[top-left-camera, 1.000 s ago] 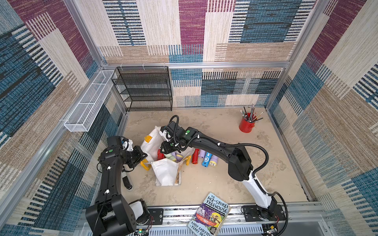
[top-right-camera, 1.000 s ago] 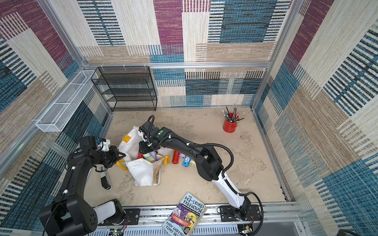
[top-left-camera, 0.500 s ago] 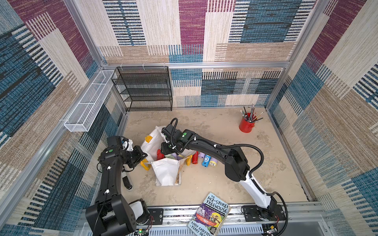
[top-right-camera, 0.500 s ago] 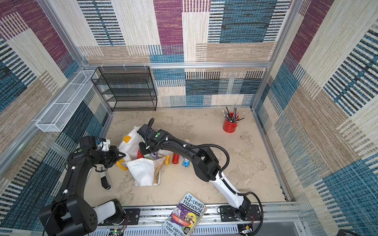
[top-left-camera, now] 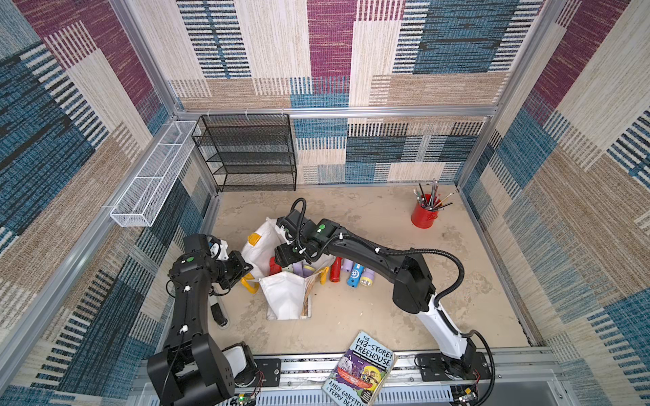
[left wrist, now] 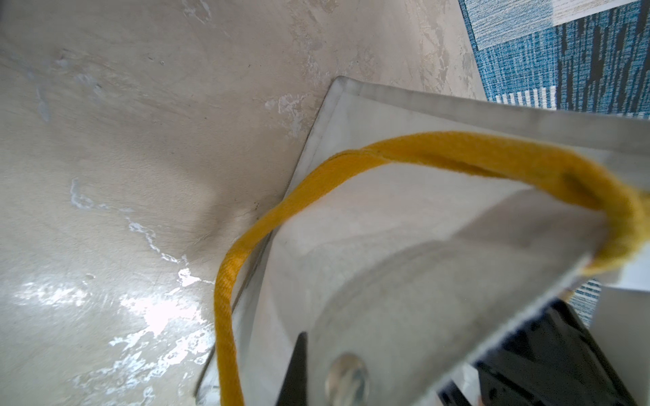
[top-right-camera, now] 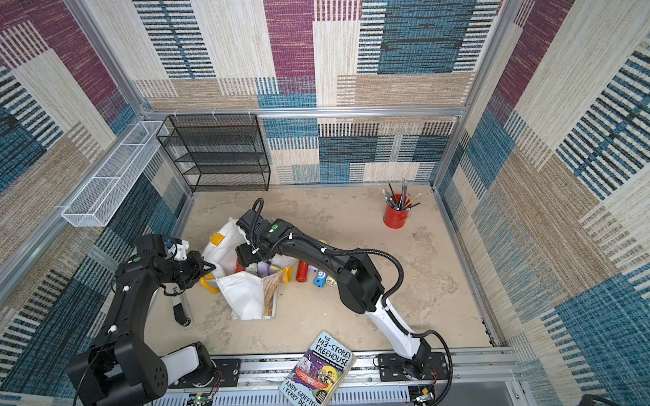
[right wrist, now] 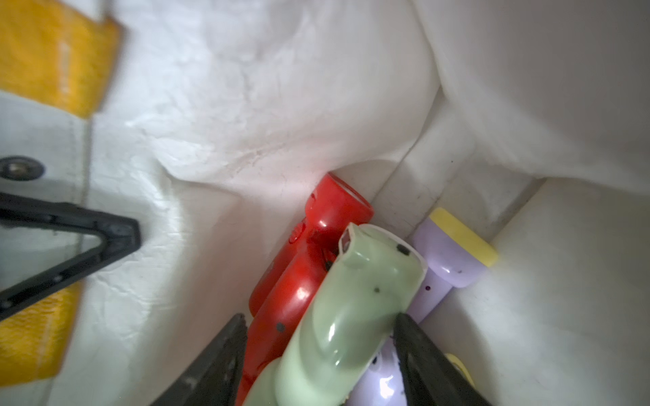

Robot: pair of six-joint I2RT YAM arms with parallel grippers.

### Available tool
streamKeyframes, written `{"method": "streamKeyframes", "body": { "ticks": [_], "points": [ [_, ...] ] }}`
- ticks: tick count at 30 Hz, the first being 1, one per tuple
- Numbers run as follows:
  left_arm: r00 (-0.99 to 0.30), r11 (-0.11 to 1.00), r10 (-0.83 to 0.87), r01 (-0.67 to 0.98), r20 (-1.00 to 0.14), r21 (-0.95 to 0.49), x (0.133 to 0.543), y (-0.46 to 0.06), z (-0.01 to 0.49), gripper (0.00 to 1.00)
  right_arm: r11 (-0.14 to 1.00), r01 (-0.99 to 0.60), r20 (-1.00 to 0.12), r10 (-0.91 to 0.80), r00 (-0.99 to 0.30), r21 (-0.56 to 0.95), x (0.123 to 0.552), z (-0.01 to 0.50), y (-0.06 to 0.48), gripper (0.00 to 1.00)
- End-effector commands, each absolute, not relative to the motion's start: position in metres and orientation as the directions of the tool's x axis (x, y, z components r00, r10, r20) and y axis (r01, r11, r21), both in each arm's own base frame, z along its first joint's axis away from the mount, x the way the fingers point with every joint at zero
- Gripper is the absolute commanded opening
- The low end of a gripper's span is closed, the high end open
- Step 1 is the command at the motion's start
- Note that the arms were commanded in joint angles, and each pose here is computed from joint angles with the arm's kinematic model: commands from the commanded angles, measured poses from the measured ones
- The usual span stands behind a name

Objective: Put the flashlights into the tote bags
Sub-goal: Place the flashlight in the canvas bag.

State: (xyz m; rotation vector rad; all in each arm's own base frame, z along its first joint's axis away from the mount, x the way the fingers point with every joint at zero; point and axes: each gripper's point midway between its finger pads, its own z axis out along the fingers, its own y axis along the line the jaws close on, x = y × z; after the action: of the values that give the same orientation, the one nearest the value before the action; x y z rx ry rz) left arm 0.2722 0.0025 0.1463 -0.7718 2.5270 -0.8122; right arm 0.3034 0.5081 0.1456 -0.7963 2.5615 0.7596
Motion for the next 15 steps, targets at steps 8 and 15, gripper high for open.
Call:
{"method": "streamKeyframes", "body": {
  "ticks": [8, 15],
  "points": [
    [-0.782, 0.688, -0.597, -0.385, -0.179, -0.615, 0.271, 0.003, 0.145, 0.00, 0.574, -0.718, -0.625, -0.405, -0.668, 0.395, 0.298, 0.225, 0.516, 0.69],
    [-0.779, 0.690, -0.598, -0.380, -0.189, -0.615, 0.270, 0.003, 0.147, 0.00, 0.543, -0.765, -0.750, -0.331, -0.573, 0.346, 0.297, 0.292, 0.501, 0.70]
  ]
}}
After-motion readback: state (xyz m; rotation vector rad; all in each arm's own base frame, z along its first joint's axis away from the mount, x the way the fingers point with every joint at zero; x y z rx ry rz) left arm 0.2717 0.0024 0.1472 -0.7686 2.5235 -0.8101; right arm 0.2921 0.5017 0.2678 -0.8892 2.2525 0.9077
